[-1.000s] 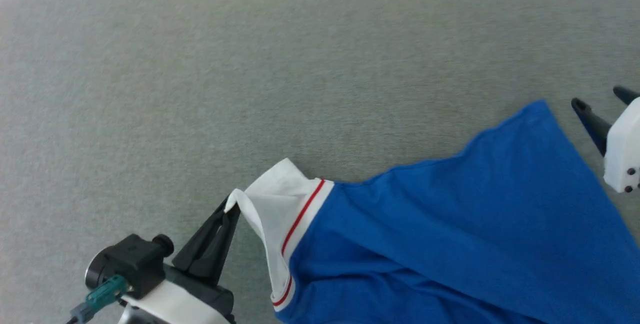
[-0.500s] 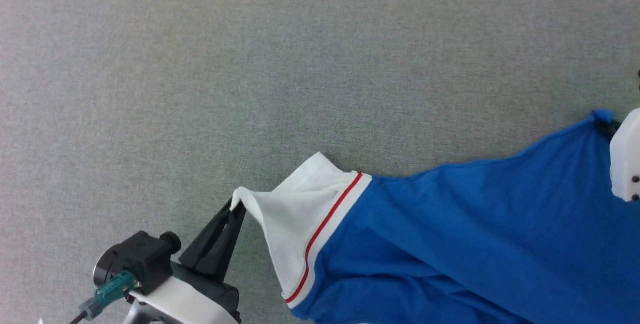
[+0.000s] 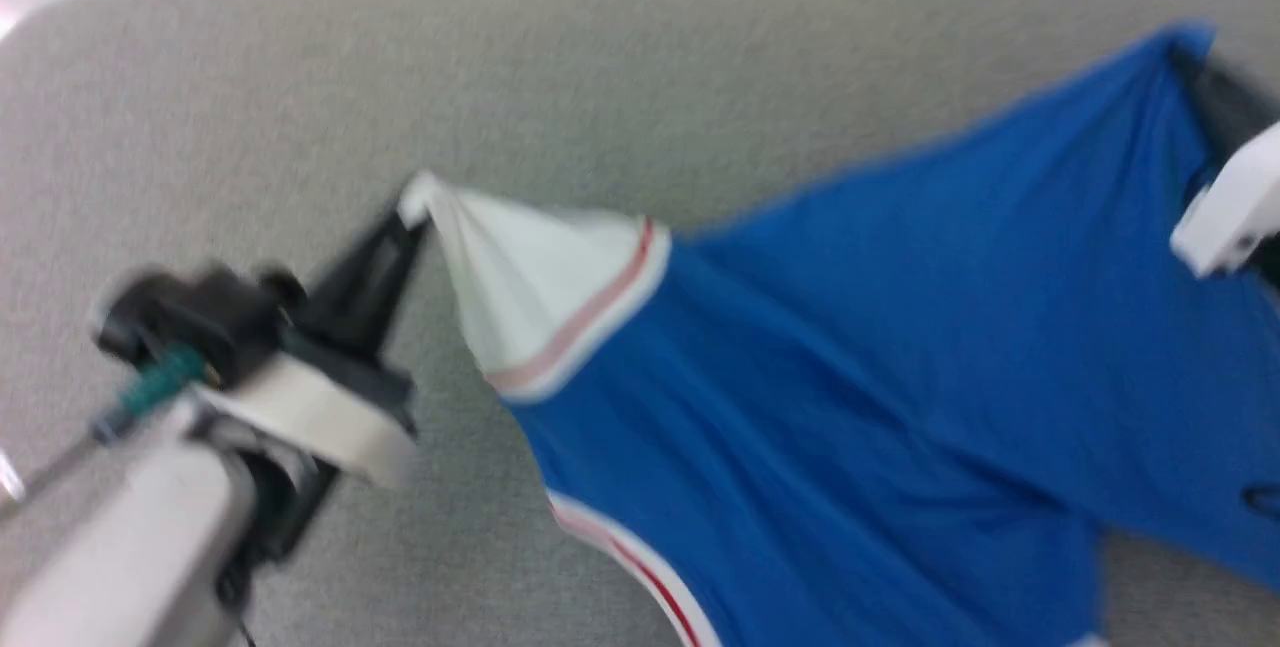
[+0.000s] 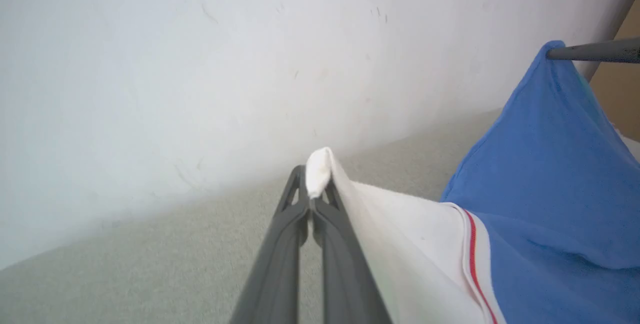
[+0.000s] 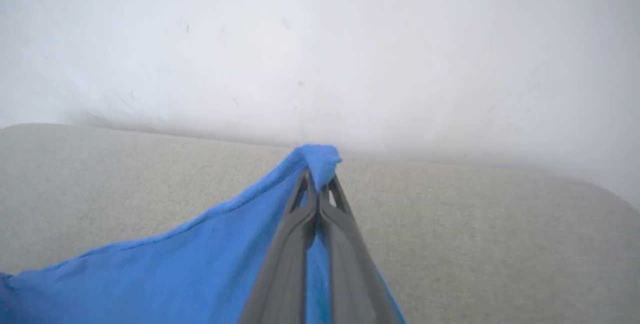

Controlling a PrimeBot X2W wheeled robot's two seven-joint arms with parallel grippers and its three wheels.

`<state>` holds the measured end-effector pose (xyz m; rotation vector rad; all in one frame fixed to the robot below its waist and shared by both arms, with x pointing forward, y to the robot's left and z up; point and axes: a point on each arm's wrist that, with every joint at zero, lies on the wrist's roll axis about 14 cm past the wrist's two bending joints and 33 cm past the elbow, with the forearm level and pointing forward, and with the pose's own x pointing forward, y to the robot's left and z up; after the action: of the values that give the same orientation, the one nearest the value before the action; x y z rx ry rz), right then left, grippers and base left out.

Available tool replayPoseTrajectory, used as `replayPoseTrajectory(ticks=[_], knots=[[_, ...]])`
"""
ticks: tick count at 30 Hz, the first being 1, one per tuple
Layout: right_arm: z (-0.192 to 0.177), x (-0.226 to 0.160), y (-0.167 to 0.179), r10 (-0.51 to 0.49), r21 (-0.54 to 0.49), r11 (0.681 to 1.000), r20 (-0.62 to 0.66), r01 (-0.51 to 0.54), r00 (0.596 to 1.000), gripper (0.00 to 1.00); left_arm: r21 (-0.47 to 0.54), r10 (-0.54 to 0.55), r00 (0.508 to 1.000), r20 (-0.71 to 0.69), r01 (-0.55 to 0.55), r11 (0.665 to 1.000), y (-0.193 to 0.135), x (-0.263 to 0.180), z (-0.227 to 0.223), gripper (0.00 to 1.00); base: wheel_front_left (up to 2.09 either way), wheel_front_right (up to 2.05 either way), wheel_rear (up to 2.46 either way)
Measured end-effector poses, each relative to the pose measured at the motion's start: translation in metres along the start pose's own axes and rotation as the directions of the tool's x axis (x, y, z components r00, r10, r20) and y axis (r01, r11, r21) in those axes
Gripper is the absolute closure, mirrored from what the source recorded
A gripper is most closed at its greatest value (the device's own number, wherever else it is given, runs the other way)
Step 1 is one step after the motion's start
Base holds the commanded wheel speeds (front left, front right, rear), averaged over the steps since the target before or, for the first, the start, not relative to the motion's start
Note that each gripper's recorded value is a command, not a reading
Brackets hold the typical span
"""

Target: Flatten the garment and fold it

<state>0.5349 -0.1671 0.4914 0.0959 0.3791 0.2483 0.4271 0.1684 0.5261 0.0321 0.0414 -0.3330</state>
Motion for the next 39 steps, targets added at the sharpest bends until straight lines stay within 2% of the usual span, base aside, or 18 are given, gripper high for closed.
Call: replayPoseTrajectory(ticks=[3, 6, 7, 8, 11, 17, 20, 23, 27, 29, 31, 34, 39], knots=[[0.065, -0.019, -0.004, -0.029, -0.038, 0.999, 0.185, 0.037, 0.982, 1.00, 0.083, 0.000, 0.993, 0.122, -0.010, 0.996, 0.016, 0.019, 0.045, 1.00, 0.00, 0.00, 0.00], [0.118, -0.043, -0.005, -0.043, -0.069, 0.995, 0.320, 0.069, 0.947, 1.00, 0.161, -0.008, 0.973, 0.232, -0.030, 0.987, 0.026, 0.033, 0.095, 1.00, 0.00, 0.00, 0.00], [0.145, -0.059, -0.002, -0.045, -0.088, 0.993, 0.377, 0.084, 0.925, 1.00, 0.212, -0.036, 0.956, 0.291, -0.028, 0.977, 0.024, 0.041, 0.129, 1.00, 0.00, 0.00, 0.00], [0.145, -0.059, -0.002, -0.045, -0.088, 0.993, 0.377, 0.084, 0.925, 1.00, 0.212, -0.036, 0.956, 0.291, -0.028, 0.977, 0.024, 0.041, 0.129, 1.00, 0.00, 0.00, 0.00], [0.181, -0.085, 0.002, -0.043, -0.118, 0.987, 0.446, 0.106, 0.894, 1.00, 0.266, -0.063, 0.921, 0.385, -0.045, 0.963, 0.018, 0.049, 0.186, 1.00, 0.00, 0.00, 0.00], [0.242, -0.135, 0.004, -0.058, -0.145, 0.977, 0.537, 0.160, 0.841, 1.00, 0.285, -0.079, 0.845, 0.529, -0.090, 0.954, 0.008, 0.054, 0.296, 1.00, 0.00, 0.00, 0.00], [0.264, -0.158, 0.005, -0.063, -0.149, 0.973, 0.561, 0.176, 0.825, 1.00, 0.308, -0.124, 0.827, 0.548, -0.062, 0.950, -0.010, 0.055, 0.337, 1.00, 0.00, 0.00, 0.00], [0.279, -0.172, 0.005, -0.064, -0.145, 0.974, 0.566, 0.175, 0.822, 1.00, 0.266, -0.158, 0.816, 0.555, 0.006, 0.964, -0.031, 0.058, 0.368, 1.00, 0.00, 0.00, 0.00], [0.282, -0.167, 0.004, -0.066, -0.137, 0.978, 0.519, 0.159, 0.852, 1.00, 0.254, -0.158, 0.859, 0.487, 0.034, 0.967, -0.035, 0.074, 0.378, 1.00, 0.00, 0.00, 0.00], [0.283, -0.159, 0.004, -0.064, -0.134, 0.980, 0.502, 0.151, 0.863, 1.00, 0.261, -0.136, 0.874, 0.467, 0.010, 0.965, -0.029, 0.084, 0.378, 1.00, 0.00, 0.00, 0.00], [0.291, -0.154, 0.000, -0.071, -0.119, 0.981, 0.513, 0.152, 0.856, 1.00, 0.253, -0.099, 0.869, 0.485, -0.031, 0.967, -0.019, 0.093, 0.384, 1.00, 0.00, 0.00, 0.00], [0.308, -0.142, -0.004, -0.086, -0.120, 0.977, 0.540, 0.177, 0.838, 1.00, 0.275, -0.070, 0.833, 0.548, -0.101, 0.956, -0.009, 0.106, 0.399, 1.00, 0.00, 0.00, 0.00], [0.327, -0.100, -0.008, -0.095, -0.140, 0.966, 0.592, 0.218, 0.800, 1.00, 0.279, -0.059, 0.696, 0.716, -0.207, 0.938, 0.007, 0.124, 0.424, 1.00, 0.00, 0.00, 0.00]])
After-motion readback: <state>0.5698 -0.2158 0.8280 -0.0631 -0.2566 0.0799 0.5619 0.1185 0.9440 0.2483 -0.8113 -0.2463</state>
